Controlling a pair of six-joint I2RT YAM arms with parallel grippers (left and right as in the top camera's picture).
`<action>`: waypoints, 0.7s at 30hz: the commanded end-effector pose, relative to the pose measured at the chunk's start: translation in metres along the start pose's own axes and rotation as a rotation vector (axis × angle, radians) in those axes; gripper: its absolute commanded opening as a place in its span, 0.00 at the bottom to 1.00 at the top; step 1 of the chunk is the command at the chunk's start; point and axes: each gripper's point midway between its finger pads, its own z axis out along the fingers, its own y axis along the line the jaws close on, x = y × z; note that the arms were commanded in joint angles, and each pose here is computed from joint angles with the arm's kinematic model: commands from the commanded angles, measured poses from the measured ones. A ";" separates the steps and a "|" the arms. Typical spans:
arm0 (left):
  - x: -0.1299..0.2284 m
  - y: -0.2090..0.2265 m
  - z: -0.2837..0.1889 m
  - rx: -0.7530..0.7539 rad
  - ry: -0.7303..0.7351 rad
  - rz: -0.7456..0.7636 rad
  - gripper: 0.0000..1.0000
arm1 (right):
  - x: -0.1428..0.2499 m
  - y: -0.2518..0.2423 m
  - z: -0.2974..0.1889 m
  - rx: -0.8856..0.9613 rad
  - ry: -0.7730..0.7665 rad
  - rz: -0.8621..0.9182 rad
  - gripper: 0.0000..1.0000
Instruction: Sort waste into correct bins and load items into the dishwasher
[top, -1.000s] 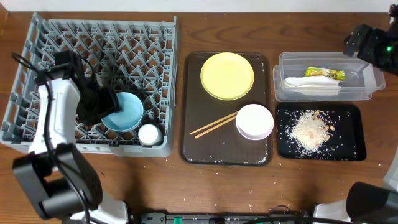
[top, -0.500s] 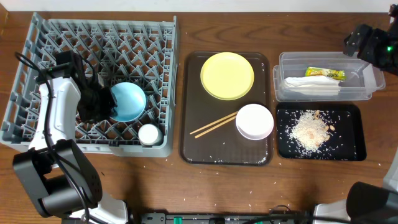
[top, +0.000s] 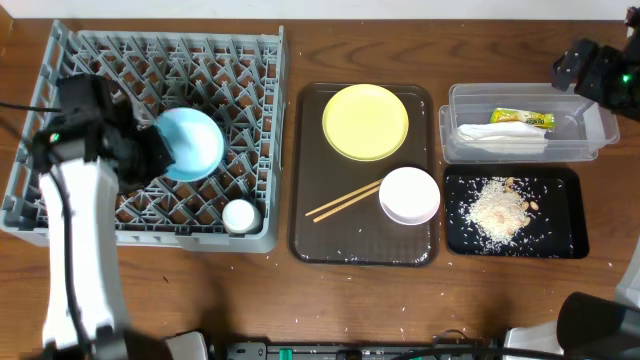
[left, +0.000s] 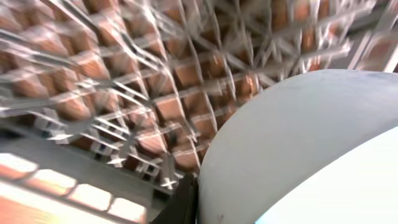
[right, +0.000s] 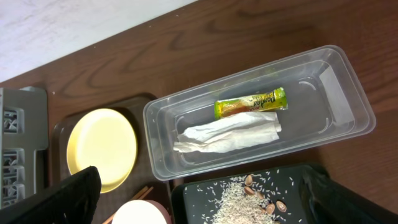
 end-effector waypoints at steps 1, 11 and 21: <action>-0.015 0.016 -0.028 -0.181 -0.152 -0.058 0.08 | -0.002 -0.004 -0.001 0.004 -0.004 0.019 0.99; -0.021 0.008 -0.041 -0.549 -0.371 -0.022 0.08 | -0.002 -0.004 -0.001 0.004 -0.004 0.019 0.99; -0.022 -0.032 -0.010 -0.802 -0.507 0.149 0.08 | -0.002 -0.004 -0.001 0.004 -0.004 0.019 0.99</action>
